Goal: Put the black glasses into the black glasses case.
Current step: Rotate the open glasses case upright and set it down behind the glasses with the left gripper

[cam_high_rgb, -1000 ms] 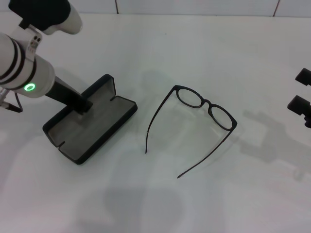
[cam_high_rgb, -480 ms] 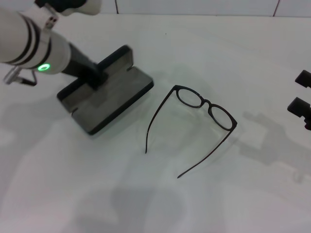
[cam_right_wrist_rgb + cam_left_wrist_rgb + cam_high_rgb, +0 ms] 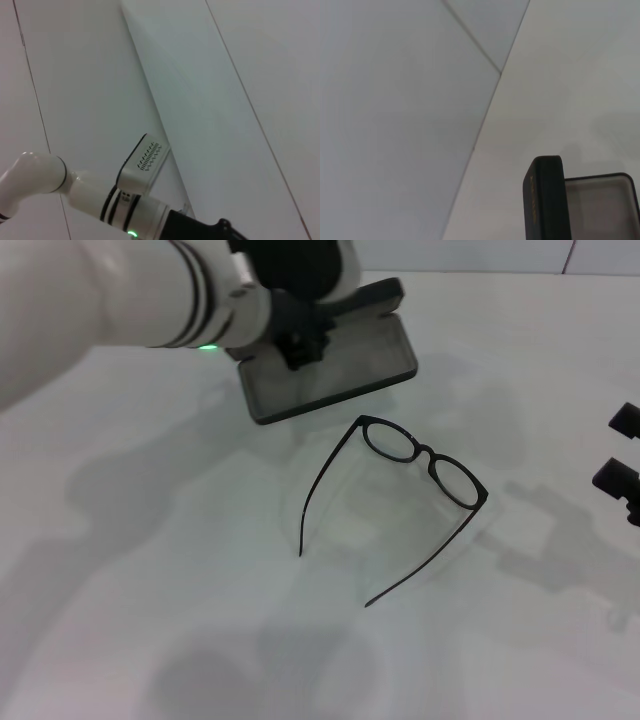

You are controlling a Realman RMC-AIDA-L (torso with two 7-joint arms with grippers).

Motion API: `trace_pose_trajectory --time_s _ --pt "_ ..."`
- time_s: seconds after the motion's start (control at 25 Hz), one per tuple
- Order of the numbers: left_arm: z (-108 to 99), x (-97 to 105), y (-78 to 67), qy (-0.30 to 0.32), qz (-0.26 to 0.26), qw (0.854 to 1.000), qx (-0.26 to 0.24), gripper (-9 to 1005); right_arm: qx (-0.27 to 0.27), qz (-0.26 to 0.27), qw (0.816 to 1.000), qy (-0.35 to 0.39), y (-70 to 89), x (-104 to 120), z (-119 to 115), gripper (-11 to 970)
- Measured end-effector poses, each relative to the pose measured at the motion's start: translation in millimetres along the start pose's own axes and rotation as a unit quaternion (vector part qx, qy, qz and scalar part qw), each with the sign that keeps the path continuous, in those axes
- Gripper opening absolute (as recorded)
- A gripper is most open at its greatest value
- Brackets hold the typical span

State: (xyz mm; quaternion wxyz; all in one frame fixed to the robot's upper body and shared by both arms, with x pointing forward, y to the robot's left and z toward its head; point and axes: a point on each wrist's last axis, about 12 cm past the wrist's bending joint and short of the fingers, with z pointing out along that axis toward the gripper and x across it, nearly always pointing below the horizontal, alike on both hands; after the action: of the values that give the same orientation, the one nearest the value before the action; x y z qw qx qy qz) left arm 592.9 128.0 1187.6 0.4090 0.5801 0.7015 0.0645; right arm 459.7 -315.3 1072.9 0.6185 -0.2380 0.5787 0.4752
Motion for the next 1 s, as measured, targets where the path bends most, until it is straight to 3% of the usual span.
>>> trace_pose_trajectory --time_s 0.16,0.2,0.44,1.0 --pt "12.5 -7.1 -3.1 -0.013 0.04 0.999 -0.007 265 0.002 0.002 1.0 0.002 2.6 3.0 -1.7 852" --pt "24.1 -10.3 -5.3 -0.014 0.061 0.998 -0.006 267 0.001 0.003 1.0 0.003 3.2 3.7 -1.8 852" --pt "44.8 -10.9 -16.7 -0.009 0.087 0.996 0.005 280 0.003 0.005 1.0 0.003 5.3 7.6 0.3 852" --pt "55.8 -15.5 -40.4 -0.004 0.133 0.99 0.035 308 -0.001 -0.001 1.0 0.003 3.1 6.4 4.7 851"
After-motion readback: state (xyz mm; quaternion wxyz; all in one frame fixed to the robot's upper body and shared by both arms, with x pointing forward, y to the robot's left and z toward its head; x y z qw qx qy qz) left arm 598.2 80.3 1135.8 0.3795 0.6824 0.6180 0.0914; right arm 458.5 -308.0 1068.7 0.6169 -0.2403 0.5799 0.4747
